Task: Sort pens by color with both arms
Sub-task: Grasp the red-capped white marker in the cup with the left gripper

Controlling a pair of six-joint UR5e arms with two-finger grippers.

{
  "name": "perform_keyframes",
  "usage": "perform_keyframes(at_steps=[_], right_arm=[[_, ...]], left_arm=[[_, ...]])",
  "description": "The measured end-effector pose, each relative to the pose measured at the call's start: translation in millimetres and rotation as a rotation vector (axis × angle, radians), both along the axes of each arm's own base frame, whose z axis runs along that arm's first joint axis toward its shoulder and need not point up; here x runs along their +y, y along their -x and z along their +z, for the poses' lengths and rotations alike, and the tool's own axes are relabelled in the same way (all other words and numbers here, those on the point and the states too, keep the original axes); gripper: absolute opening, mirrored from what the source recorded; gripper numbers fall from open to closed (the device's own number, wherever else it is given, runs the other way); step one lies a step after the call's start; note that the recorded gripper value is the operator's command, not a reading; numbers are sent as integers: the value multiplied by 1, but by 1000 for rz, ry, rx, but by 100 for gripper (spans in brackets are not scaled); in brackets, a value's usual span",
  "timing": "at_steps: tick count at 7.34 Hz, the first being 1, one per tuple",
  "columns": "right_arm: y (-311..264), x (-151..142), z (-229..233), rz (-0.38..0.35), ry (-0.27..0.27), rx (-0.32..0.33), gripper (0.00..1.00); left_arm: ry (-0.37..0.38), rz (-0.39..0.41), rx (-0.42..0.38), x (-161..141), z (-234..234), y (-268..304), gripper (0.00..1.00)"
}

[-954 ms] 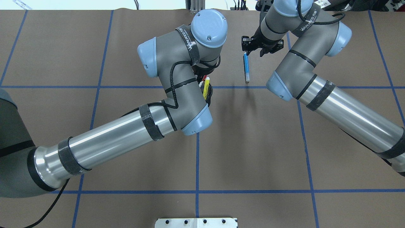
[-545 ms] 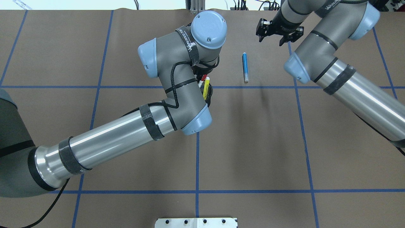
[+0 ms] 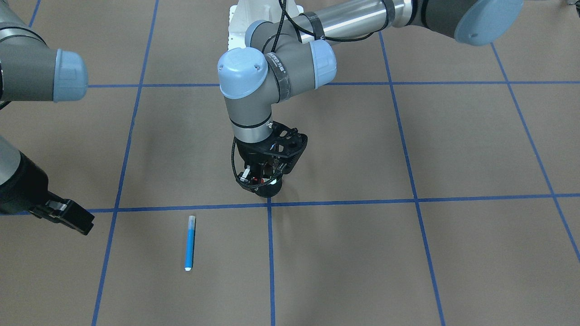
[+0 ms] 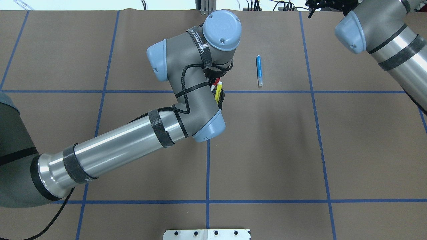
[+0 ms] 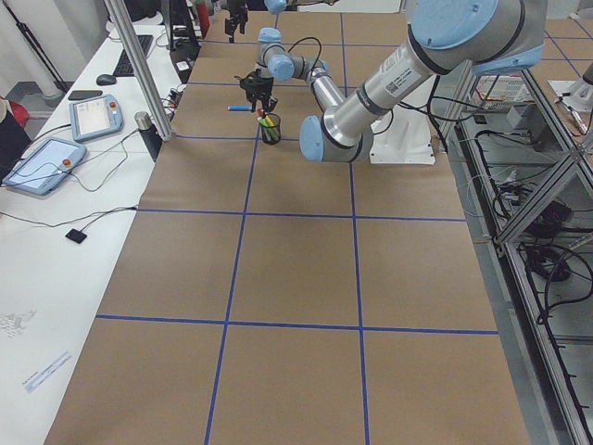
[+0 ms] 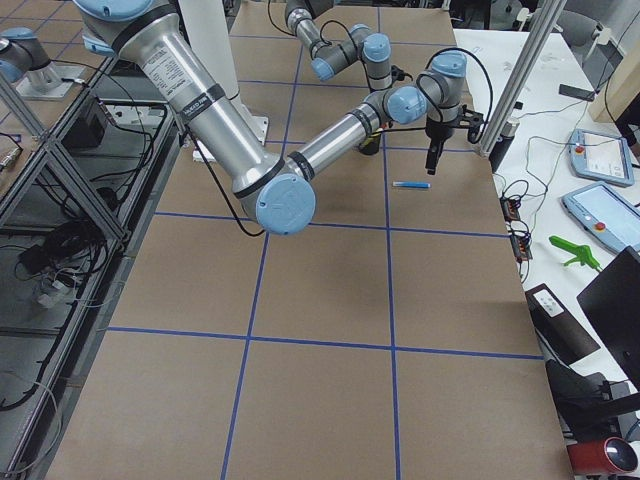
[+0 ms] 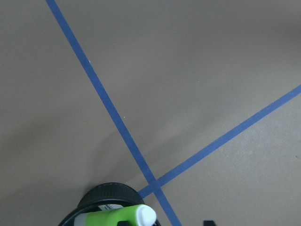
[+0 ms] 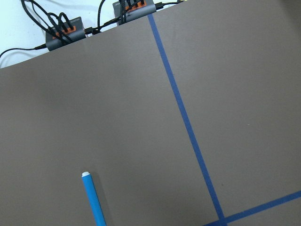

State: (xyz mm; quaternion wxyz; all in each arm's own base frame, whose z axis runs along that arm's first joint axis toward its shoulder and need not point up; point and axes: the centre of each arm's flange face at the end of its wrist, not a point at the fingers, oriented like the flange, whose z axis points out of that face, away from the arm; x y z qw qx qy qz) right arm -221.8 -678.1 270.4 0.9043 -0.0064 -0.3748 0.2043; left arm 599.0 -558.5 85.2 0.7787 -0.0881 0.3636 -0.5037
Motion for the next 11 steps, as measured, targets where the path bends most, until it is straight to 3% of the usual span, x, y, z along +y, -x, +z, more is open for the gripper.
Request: perform_keyframes(at_steps=[1,3,4,6,9,11], right_arm=[[-5,0,0,4,6,3,99],[-9,1,1,6,18,8,83],[-9,1,1,4,30,6,82],[-10,1,-4,3,43,-8,83],[-12,5,-13,7,36,-20,83],[-15,7,-17,7,37,-29,83]], left_arm=[[0,4,-1,2,0,-2,61],[0,9,-2,5,-1,-5,40],[0,9,-1,5,-3,-5,31],[-2,11,0,6,-5,-5,27],[-7,16,-1,6,-6,-4,5],[-10,17,0,6,-6,-2,0]])
